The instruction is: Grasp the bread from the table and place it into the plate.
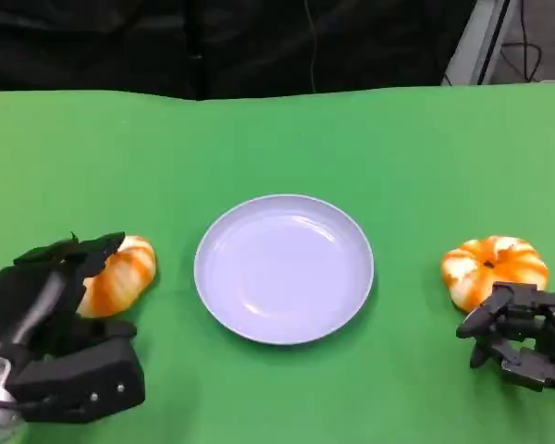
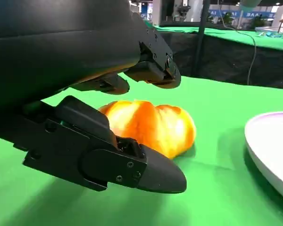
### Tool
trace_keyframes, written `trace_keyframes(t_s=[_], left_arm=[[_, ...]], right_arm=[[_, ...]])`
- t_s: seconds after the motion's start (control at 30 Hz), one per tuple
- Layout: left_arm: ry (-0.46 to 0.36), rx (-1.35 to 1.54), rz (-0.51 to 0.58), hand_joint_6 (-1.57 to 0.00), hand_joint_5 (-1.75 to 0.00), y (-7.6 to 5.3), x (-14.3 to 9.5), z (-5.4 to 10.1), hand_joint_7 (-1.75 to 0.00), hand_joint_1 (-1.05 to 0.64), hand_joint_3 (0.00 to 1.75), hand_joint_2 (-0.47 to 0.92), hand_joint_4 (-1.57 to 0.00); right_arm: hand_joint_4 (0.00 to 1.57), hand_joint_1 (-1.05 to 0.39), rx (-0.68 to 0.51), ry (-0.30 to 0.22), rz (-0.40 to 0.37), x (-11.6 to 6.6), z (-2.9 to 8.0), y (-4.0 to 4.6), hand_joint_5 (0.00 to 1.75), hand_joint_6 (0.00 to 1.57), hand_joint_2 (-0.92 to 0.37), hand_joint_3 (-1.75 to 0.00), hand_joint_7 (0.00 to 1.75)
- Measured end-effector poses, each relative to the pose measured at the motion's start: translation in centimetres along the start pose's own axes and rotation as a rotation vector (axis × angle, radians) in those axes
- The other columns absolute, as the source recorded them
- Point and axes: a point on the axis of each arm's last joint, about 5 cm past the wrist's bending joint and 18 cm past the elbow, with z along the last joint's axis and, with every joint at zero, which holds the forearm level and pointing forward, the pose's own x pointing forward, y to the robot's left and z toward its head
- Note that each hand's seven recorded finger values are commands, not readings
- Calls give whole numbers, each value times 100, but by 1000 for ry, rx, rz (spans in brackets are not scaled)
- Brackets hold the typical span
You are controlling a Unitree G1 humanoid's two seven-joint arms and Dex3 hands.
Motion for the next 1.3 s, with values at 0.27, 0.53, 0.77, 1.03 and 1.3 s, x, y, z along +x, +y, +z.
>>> trace_keyframes(t_s=[0.27,0.53,0.77,1.03,1.3], left_arm=[[14,-15,-16,-41,-1,-24,31,9,0,-87,19,92,-41],[33,-6,-43,-42,-1,-45,43,0,0,-55,10,92,-43],[35,-1,-50,-42,0,-45,70,11,0,-28,3,91,-43],[37,-15,-60,-41,0,-58,81,32,0,-12,0,90,-41],[38,-26,-73,-43,0,-51,95,40,-1,-6,0,90,-42]], right_arm=[[87,9,1,0,-1,-1,0,0,140,93,-83,-63,97],[87,9,2,0,0,-3,-1,0,139,93,-83,-63,96],[88,9,2,1,0,-7,-3,1,139,94,-82,-64,96],[88,9,1,-1,-3,-7,-2,1,137,94,-82,-64,96],[88,9,-1,-3,-5,-7,-1,1,137,94,-81,-66,95]])
